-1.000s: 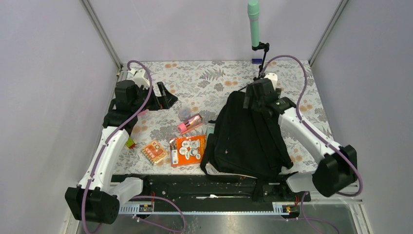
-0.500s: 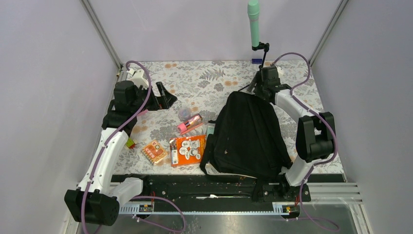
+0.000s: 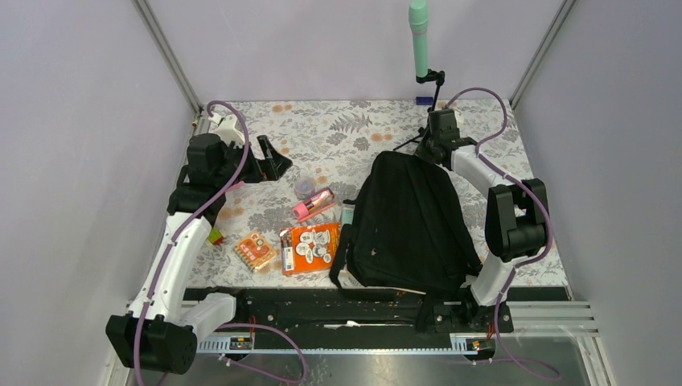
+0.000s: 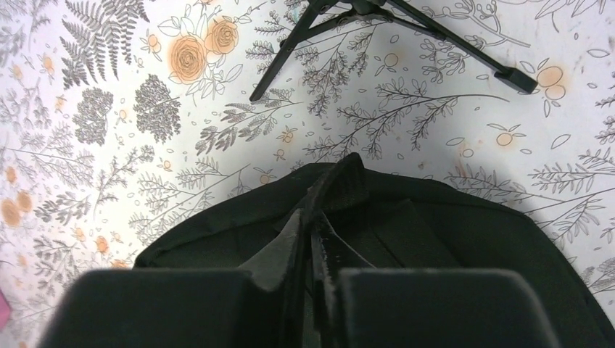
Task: Pack the student bag
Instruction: Adjust the student bag at the center of the board.
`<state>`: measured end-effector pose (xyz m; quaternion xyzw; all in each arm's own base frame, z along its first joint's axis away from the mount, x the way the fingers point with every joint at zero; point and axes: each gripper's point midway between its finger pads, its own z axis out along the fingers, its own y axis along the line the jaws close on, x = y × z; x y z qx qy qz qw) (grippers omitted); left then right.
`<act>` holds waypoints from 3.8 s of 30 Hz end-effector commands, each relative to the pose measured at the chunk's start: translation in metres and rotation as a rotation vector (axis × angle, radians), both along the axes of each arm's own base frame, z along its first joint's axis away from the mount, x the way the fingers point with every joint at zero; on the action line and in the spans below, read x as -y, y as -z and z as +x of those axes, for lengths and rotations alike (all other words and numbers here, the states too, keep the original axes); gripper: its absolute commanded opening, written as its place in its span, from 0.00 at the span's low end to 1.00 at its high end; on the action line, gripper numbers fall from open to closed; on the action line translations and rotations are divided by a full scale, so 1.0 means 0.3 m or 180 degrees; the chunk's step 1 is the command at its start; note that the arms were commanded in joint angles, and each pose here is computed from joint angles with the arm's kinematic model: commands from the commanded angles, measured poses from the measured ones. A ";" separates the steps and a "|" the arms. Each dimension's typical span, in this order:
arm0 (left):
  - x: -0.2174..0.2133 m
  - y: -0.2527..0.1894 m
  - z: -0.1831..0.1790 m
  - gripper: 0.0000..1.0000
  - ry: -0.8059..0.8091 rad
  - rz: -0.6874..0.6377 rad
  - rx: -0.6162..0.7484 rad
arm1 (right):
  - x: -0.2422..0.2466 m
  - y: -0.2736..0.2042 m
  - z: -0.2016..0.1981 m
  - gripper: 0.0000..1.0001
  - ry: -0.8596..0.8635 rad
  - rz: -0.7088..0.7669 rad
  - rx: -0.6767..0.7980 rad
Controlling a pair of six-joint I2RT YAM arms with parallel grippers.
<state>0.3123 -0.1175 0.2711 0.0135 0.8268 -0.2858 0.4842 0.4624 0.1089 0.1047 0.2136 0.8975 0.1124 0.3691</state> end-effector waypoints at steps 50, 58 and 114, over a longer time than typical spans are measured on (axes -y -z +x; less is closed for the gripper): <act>0.387 -0.351 -0.426 0.98 0.2660 -0.1274 0.1316 | -0.429 -1.351 -0.736 0.00 -0.2864 0.0520 0.3257; 0.423 -0.334 -0.446 0.98 0.2725 -0.1229 0.1293 | -0.425 -1.326 -0.726 0.00 -0.2830 0.0485 0.3210; 0.604 -0.038 -0.449 0.96 0.2541 0.0271 0.0854 | 0.063 -0.392 -0.597 0.81 -0.0608 -0.1222 0.1029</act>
